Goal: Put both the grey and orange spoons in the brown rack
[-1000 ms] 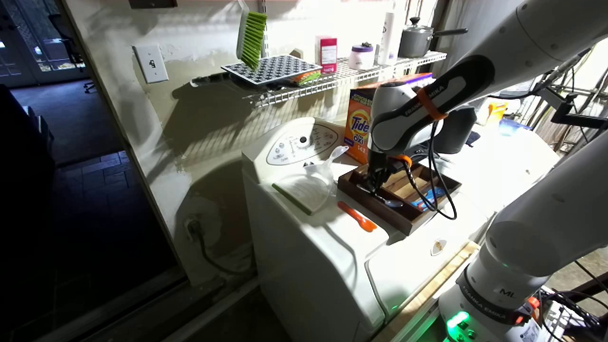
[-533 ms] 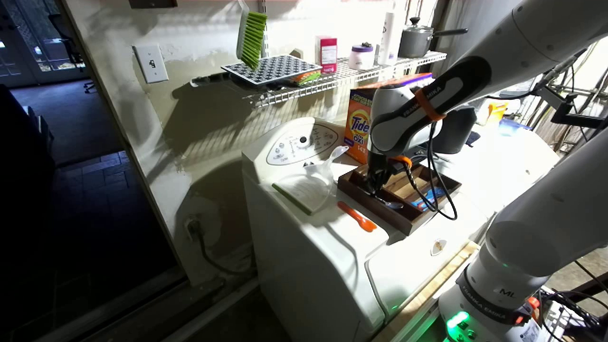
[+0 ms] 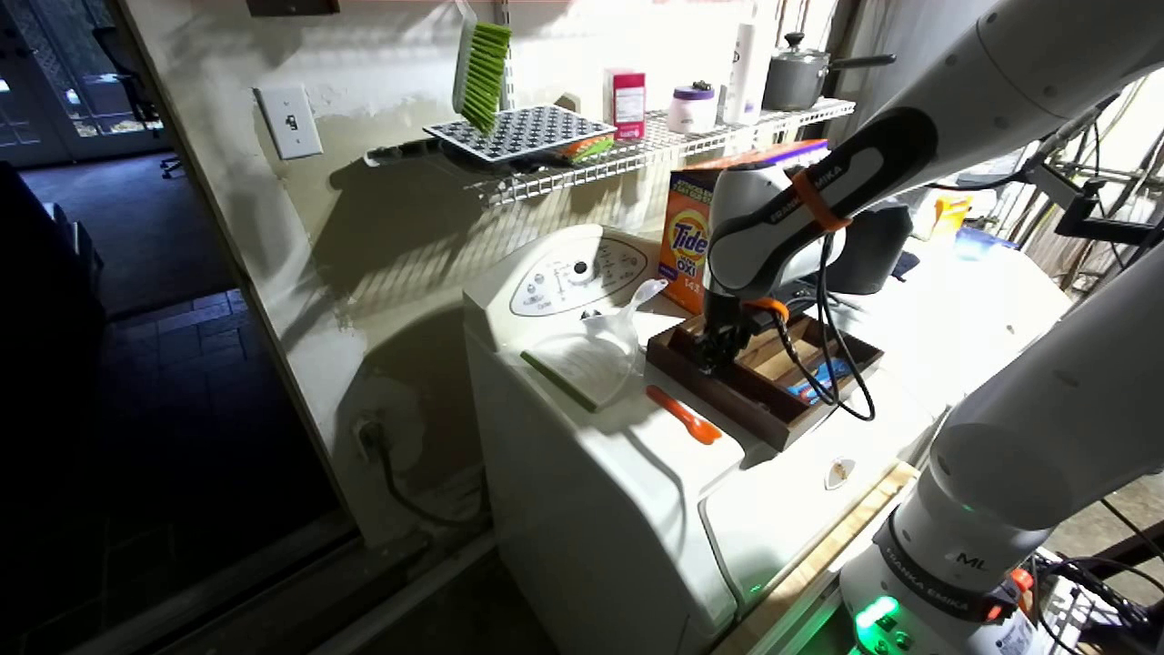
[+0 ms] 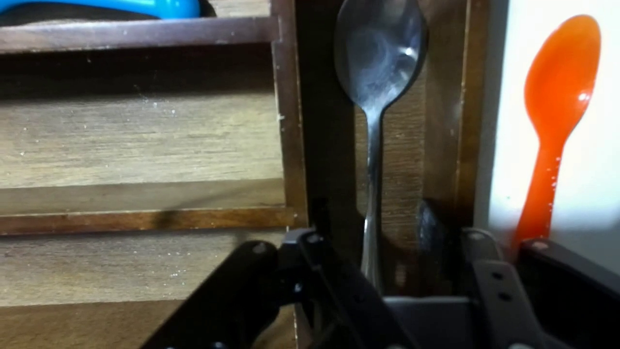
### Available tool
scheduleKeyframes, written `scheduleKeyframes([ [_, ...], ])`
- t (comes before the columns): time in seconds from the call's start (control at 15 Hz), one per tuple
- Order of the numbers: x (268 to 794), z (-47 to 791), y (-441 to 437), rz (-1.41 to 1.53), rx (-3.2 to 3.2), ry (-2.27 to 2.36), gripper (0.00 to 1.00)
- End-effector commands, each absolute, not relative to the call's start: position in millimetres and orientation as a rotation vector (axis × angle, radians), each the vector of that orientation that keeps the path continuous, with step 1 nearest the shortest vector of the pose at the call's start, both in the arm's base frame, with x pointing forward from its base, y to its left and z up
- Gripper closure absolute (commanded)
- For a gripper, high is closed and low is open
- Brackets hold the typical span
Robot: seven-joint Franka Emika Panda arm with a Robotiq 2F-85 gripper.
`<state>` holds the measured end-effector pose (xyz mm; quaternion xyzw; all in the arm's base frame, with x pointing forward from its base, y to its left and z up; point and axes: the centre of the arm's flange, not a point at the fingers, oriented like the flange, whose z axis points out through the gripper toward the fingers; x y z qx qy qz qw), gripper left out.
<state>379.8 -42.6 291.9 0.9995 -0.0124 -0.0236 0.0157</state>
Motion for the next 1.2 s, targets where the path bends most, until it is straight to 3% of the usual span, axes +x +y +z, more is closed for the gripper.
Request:
scheduleKeyframes([
  [0.0, 371.0, 302.9, -39.5, -0.046, 3.114, -0.027, 0.20],
  [0.27, 365.9, 321.4, -34.0, -0.029, 3.090, -0.028, 0.20],
  [0.33, 366.0, 324.7, -33.4, -0.018, 3.084, -0.033, 0.59],
  [0.4, 366.8, 327.5, -33.5, -0.017, 3.075, -0.037, 0.71],
  [0.67, 371.4, 331.8, -36.6, 0.016, 3.088, -0.052, 0.99],
  [1.13, 365.3, 355.6, -9.4, 0.090, 3.127, 0.013, 1.00],
])
